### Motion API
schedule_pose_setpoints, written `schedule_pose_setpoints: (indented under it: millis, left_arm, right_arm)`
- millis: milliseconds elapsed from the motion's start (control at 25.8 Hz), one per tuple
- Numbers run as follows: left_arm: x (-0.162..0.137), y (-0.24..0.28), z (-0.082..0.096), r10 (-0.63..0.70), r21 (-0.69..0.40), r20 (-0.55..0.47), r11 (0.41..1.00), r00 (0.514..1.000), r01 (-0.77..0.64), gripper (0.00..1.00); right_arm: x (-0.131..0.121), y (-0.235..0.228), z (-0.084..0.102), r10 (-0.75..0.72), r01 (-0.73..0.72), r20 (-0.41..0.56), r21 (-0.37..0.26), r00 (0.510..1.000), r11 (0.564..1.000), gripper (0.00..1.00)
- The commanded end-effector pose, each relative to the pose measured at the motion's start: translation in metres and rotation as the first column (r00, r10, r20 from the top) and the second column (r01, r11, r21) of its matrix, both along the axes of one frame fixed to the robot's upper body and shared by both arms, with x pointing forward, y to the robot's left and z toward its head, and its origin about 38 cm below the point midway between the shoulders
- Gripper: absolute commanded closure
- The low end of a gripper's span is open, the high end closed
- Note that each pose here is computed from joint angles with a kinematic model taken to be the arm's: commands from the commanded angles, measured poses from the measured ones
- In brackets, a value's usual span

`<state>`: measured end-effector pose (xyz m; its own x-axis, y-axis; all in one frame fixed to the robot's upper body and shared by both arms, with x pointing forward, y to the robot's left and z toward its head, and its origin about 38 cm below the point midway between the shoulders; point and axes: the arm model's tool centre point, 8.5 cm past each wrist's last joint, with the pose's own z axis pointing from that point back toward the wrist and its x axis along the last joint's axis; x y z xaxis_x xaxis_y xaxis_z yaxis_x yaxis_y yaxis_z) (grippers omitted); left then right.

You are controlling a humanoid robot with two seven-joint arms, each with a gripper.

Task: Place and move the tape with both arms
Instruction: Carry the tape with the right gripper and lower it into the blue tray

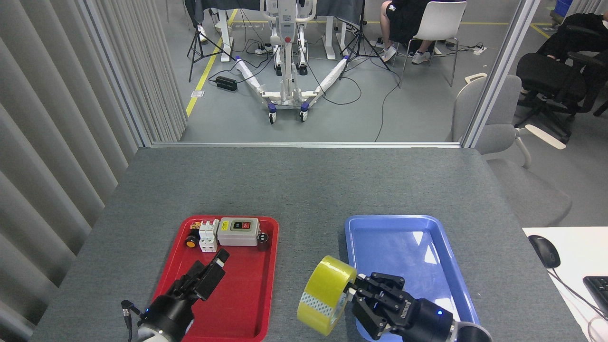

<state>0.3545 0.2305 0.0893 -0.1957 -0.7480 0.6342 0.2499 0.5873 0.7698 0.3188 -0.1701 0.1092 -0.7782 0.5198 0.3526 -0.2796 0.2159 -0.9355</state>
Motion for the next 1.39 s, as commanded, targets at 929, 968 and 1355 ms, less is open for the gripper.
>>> schedule_pose_setpoints:
  millis: [929, 968, 1355]
  left_arm:
    - [-0.006, -0.043, -0.014, -0.02, 0.559, 0.327, 0.81, 0.945, -0.176, 0.0]
    - [-0.005, -0.042, -0.014, -0.017, 0.562, 0.328, 0.808, 0.945, -0.18, 0.0]
    - [-0.001, -0.024, -0.025, 0.065, 0.635, 0.318, 0.727, 0.946, -0.263, 0.0]
  right_arm:
    - [0.071, -0.13, -0.054, -0.724, 0.521, -0.333, -0.522, 0.604, 0.675, 0.74]
    - [0.07, -0.132, -0.061, -0.729, 0.504, -0.351, -0.545, 0.588, 0.67, 0.74]
    - [0.098, -0.118, -0.085, -0.721, 0.414, -0.46, -0.603, 0.518, 0.682, 0.74]
